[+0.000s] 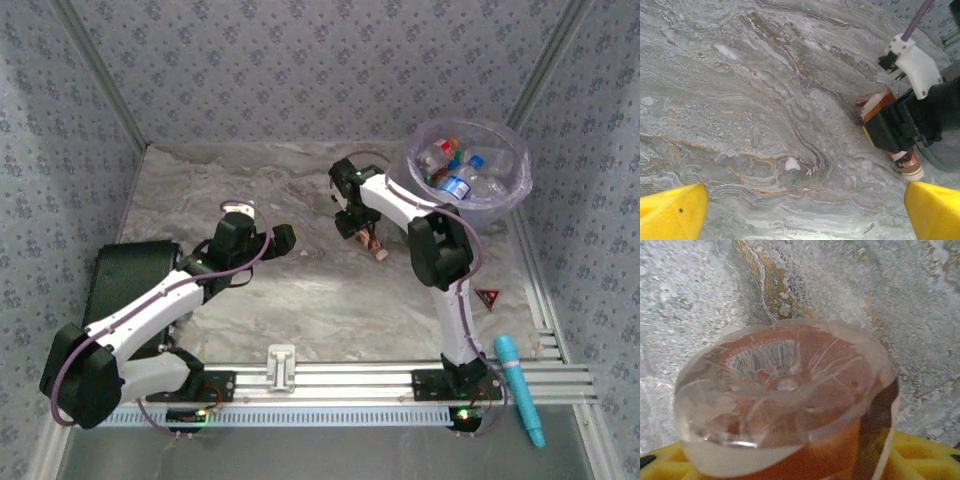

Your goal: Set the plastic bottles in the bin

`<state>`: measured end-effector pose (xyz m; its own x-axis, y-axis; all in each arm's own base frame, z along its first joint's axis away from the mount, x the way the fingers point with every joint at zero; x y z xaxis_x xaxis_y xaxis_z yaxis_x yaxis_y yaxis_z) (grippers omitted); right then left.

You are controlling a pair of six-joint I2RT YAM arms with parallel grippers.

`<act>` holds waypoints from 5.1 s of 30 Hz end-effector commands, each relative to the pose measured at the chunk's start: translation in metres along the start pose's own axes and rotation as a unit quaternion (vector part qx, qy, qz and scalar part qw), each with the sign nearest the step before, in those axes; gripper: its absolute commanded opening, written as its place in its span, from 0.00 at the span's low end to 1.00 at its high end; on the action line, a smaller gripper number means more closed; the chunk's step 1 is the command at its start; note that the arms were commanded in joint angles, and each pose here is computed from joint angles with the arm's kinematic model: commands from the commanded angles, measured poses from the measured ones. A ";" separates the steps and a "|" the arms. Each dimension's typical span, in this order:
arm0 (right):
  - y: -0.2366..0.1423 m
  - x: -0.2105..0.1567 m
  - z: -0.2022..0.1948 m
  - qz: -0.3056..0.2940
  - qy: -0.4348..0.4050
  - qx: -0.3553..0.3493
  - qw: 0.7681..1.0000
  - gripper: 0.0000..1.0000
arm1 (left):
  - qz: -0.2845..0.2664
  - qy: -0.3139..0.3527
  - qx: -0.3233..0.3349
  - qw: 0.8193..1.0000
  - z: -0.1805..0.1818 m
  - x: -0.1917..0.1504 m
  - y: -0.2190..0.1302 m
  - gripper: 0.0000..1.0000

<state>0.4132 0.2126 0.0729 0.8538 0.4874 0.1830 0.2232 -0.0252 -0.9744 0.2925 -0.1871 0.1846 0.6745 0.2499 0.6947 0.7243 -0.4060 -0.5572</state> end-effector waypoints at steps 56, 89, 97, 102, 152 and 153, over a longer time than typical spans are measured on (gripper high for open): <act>-0.216 -0.049 -0.237 -0.238 0.457 -0.021 0.857 0.62 | -0.018 -0.006 0.004 1.000 0.003 0.009 0.002 1.00; -0.198 -0.031 -0.189 -0.224 0.373 0.071 0.897 0.54 | -0.019 -0.006 0.006 1.000 0.005 0.009 -0.002 1.00; -0.180 -0.007 -0.132 -0.201 0.318 0.199 0.905 0.54 | -0.026 -0.009 0.022 0.999 0.012 0.012 -0.009 1.00; -0.174 0.001 -0.099 -0.185 0.290 0.249 0.905 0.54 | -0.029 -0.012 0.034 0.999 0.019 0.016 -0.015 1.00; -0.348 0.013 -0.042 -0.392 0.132 0.178 0.893 1.00 | -0.111 0.083 0.173 0.975 0.068 0.112 -0.075 1.00; -0.348 0.007 -0.057 -0.400 0.146 0.163 0.890 1.00 | -0.113 0.086 0.186 0.972 0.075 0.114 -0.077 1.00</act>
<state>0.3707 0.2143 0.4010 0.6508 0.0374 0.7583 0.6103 0.5682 -0.5519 0.3223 -0.0877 0.2674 0.5014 0.2207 0.8366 0.8652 -0.1283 -0.4848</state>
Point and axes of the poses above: each hand's point on the last joint's axis, 136 mm out from that joint toward the fingers, its own y axis out along the fingers, its own z axis along the line the jaws close on, x = y × z, the point moved 2 cm from there along -y, back along the fingers, and after that the axes turned 3 degrees about y, right-handed, at the moved point
